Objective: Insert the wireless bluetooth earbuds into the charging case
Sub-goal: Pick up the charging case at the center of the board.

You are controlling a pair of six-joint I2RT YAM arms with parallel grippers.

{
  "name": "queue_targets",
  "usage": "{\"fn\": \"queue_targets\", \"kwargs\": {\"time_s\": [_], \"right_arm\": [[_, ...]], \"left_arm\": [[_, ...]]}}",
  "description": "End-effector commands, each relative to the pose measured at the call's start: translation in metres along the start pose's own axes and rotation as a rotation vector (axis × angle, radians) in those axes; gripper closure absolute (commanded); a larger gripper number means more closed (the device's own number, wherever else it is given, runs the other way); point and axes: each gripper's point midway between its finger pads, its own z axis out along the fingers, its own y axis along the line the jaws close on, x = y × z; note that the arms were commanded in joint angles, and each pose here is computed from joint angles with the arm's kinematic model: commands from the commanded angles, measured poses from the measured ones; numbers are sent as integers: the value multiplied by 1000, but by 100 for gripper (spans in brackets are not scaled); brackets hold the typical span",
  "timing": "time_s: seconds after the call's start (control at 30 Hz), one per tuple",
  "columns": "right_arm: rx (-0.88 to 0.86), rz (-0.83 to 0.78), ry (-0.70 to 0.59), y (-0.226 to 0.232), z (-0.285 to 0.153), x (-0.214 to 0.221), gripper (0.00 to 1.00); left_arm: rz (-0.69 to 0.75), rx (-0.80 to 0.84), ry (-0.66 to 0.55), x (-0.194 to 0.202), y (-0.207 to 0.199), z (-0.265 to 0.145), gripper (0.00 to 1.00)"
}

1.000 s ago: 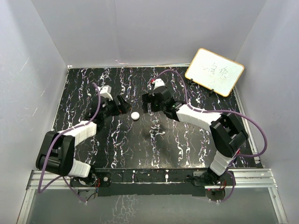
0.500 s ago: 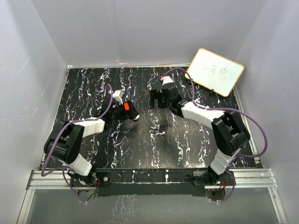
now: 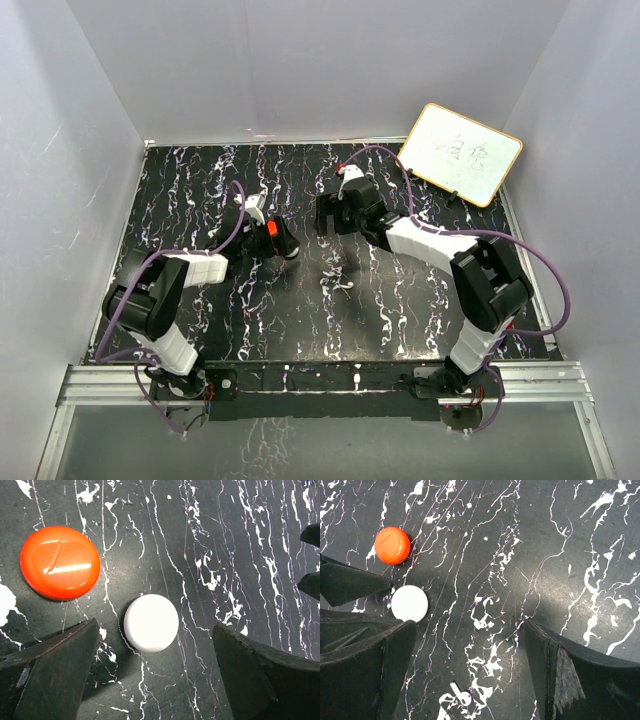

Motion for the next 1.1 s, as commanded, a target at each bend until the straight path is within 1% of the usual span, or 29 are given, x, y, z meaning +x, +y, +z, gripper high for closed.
{"fn": "queue_targets", "kwargs": {"time_s": [0.0, 0.1, 0.4, 0.6, 0.7, 0.8, 0.9, 1.0, 1.07], "right_arm": [[-32, -9, -50, 11, 3, -24, 13], [-23, -9, -24, 8, 11, -16, 13], [4, -1, -14, 3, 13, -14, 13], [-38, 18, 12, 10, 15, -8, 13], [-71, 19, 28, 16, 19, -4, 13], [-82, -3, 55, 16, 24, 5, 14], [-87, -59, 71, 24, 29, 10, 14], [-82, -130, 94, 37, 36, 17, 13], [-79, -170, 99, 43, 40, 21, 13]], "left_arm": [[-3, 64, -11, -3, -14, 1, 5], [-2, 80, -9, -2, -17, 2, 5], [-2, 122, 19, 8, -26, 3, 6], [1, 127, 26, 11, -30, 0, 7], [-11, 63, 16, 9, -21, -4, 7], [-29, -49, -22, 0, -5, -13, 6], [-51, -137, -87, -13, 8, -27, 5], [-62, -183, -153, -29, 14, -43, 5], [-64, -212, -176, -35, 18, -51, 5]]}}
